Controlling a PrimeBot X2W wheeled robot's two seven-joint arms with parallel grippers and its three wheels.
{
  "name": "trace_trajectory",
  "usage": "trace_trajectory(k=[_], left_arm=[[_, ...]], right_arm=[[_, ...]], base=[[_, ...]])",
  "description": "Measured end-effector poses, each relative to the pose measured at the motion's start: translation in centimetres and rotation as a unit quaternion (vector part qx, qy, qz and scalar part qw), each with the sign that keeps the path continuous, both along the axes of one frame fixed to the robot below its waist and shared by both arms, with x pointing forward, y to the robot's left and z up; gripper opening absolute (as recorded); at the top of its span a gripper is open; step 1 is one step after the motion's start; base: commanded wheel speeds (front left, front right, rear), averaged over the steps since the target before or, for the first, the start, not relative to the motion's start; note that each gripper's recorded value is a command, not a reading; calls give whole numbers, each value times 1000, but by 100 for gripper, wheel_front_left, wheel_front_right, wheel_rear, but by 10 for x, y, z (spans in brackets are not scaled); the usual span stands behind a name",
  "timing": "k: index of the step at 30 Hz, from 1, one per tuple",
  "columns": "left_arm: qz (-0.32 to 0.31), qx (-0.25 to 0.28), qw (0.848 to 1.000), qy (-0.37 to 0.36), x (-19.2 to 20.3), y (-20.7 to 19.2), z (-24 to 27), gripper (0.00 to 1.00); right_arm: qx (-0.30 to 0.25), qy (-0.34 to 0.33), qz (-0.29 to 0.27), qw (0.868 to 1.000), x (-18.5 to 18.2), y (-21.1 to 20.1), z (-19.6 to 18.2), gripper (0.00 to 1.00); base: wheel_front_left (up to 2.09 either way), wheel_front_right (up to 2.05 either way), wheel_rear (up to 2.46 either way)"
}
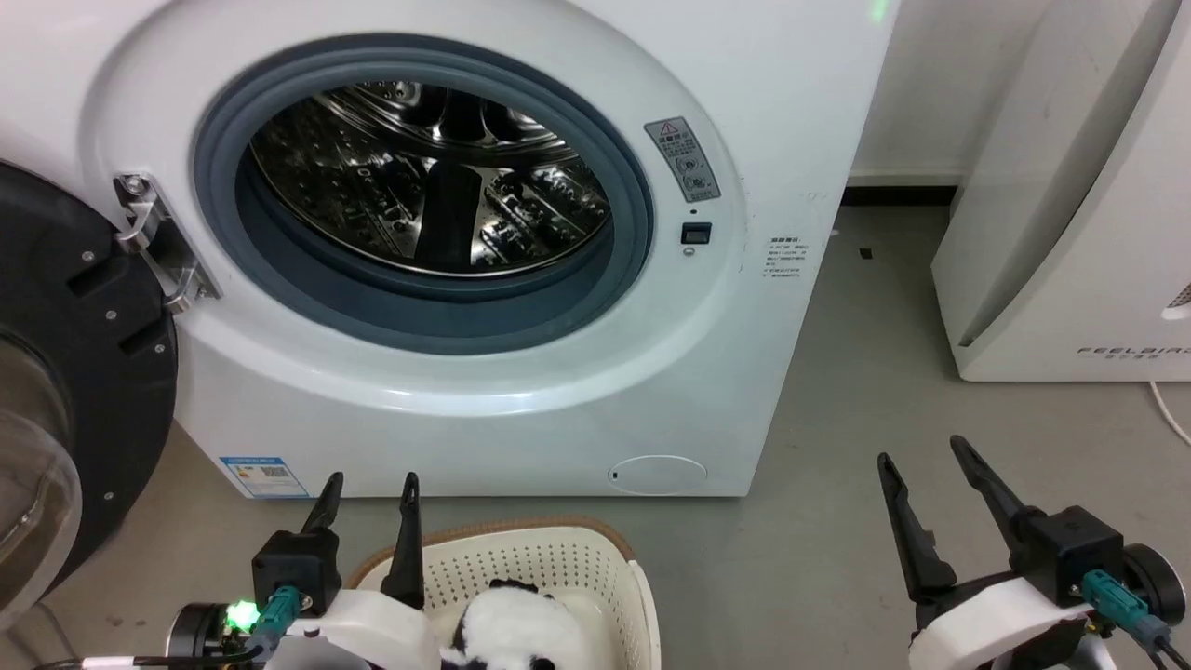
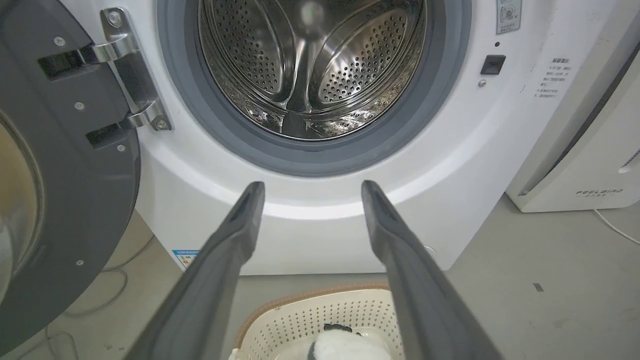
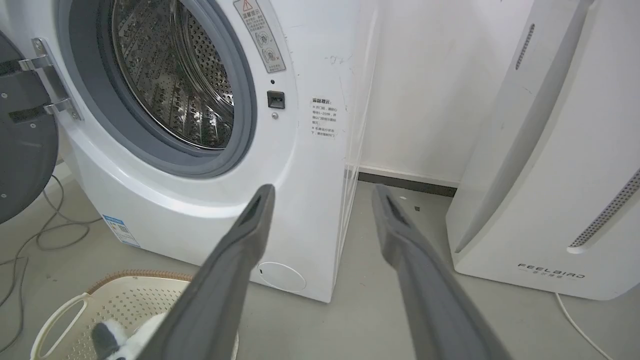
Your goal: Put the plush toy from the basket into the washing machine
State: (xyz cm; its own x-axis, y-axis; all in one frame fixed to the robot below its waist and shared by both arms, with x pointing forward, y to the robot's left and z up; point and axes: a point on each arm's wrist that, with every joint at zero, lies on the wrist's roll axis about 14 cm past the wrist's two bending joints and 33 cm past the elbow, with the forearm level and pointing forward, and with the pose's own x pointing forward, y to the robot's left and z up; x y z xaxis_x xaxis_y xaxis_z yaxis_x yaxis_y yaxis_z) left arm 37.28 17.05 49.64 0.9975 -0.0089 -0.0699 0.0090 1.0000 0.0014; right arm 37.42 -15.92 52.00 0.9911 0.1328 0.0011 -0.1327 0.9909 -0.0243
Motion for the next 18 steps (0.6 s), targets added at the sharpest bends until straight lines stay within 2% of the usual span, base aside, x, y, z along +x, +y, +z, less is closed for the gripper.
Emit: trace_trajectory(k=[18], left_arm=[[9, -36, 995, 90, 14, 2, -66, 100]], right_arm=[[8, 6, 9, 1000, 21, 5, -14, 100]], base=[[0, 0, 0]])
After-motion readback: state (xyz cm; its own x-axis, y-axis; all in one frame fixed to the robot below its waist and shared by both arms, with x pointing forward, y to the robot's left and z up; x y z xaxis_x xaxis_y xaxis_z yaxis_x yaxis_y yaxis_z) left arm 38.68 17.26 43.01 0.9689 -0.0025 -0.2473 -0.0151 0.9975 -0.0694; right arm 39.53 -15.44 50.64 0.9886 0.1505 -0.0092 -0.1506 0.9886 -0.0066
